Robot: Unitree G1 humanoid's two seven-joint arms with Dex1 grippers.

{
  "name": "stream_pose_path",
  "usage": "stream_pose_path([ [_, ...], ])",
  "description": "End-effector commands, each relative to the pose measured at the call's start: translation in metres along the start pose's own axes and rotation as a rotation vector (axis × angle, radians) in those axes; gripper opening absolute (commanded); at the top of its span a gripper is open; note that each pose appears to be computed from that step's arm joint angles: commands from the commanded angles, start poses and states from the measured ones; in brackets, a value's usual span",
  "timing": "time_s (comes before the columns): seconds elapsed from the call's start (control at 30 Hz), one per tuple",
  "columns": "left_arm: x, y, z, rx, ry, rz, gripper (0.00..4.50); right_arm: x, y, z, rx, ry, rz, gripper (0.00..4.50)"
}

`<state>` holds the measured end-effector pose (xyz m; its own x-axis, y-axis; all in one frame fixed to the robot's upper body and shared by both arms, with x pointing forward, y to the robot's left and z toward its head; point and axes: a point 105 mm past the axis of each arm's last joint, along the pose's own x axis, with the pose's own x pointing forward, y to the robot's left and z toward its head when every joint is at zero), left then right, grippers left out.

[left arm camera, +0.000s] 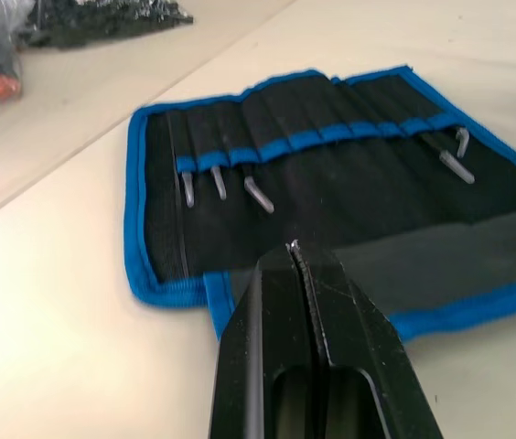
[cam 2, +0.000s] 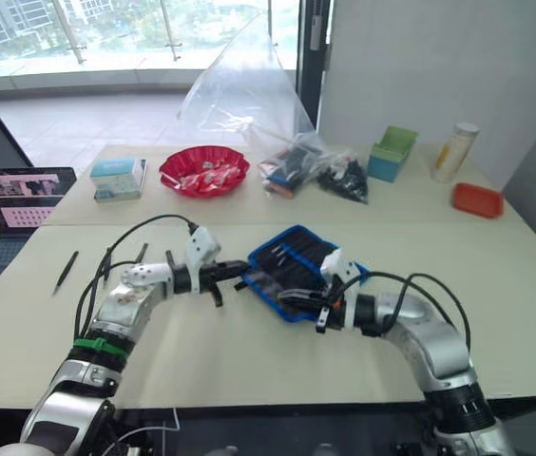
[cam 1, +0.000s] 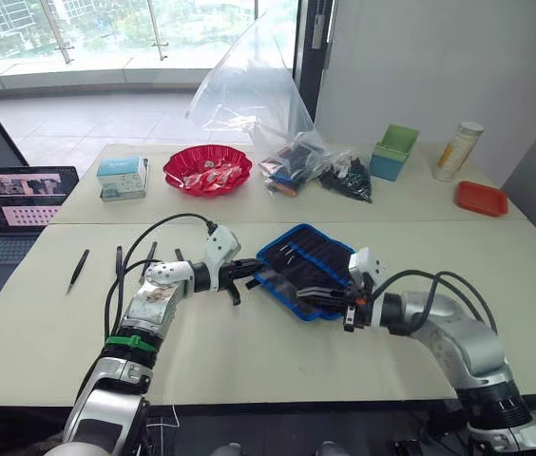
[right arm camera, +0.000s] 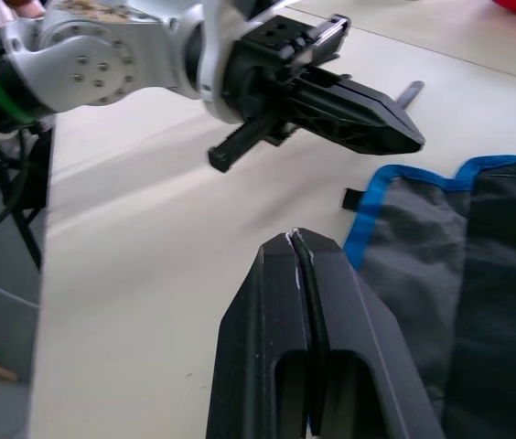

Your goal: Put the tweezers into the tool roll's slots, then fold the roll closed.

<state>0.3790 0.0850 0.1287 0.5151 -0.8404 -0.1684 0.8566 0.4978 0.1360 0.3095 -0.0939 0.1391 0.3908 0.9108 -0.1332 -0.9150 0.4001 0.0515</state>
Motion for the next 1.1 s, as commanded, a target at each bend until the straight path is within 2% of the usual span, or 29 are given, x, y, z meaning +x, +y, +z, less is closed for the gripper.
stream_pose_path([
  [0.03, 0.021, -0.006, 0.008, 0.021, -0.011, 0.013, 0.03, 0.018, -0.016, -0.008, -0.069, 0.043, -0.055, 0.0],
  [0.27, 0.036, 0.006, -0.023, -0.021, 0.099, 0.142, 0.03, 0.04, -0.024, -0.046, -0.103, 0.121, -0.063, 0.0],
  [0.47, 0.021, 0.012, -0.063, -0.066, 0.214, 0.204, 0.03, 0.033, -0.002, -0.073, -0.077, 0.169, 0.038, 0.0],
  [0.6, 0.013, 0.014, -0.078, -0.062, 0.255, 0.222, 0.03, 0.026, 0.009, -0.082, -0.067, 0.195, 0.083, 0.0],
  [0.67, 0.014, 0.014, -0.079, -0.079, 0.245, 0.223, 0.03, 0.022, 0.013, -0.085, -0.05, 0.201, 0.091, 0.0],
  [0.8, 0.019, 0.01, -0.066, -0.129, 0.138, 0.199, 0.03, 0.014, 0.018, -0.084, -0.045, 0.218, 0.101, 0.0],
  [0.93, 0.015, 0.013, -0.044, -0.146, 0.006, 0.185, 0.03, 0.009, 0.024, -0.066, -0.046, 0.15, 0.114, 0.0],
  [1.1, -0.01, 0.016, -0.016, -0.09, -0.119, 0.162, 0.03, -0.007, 0.029, -0.027, -0.009, 0.032, 0.114, 0.0],
])
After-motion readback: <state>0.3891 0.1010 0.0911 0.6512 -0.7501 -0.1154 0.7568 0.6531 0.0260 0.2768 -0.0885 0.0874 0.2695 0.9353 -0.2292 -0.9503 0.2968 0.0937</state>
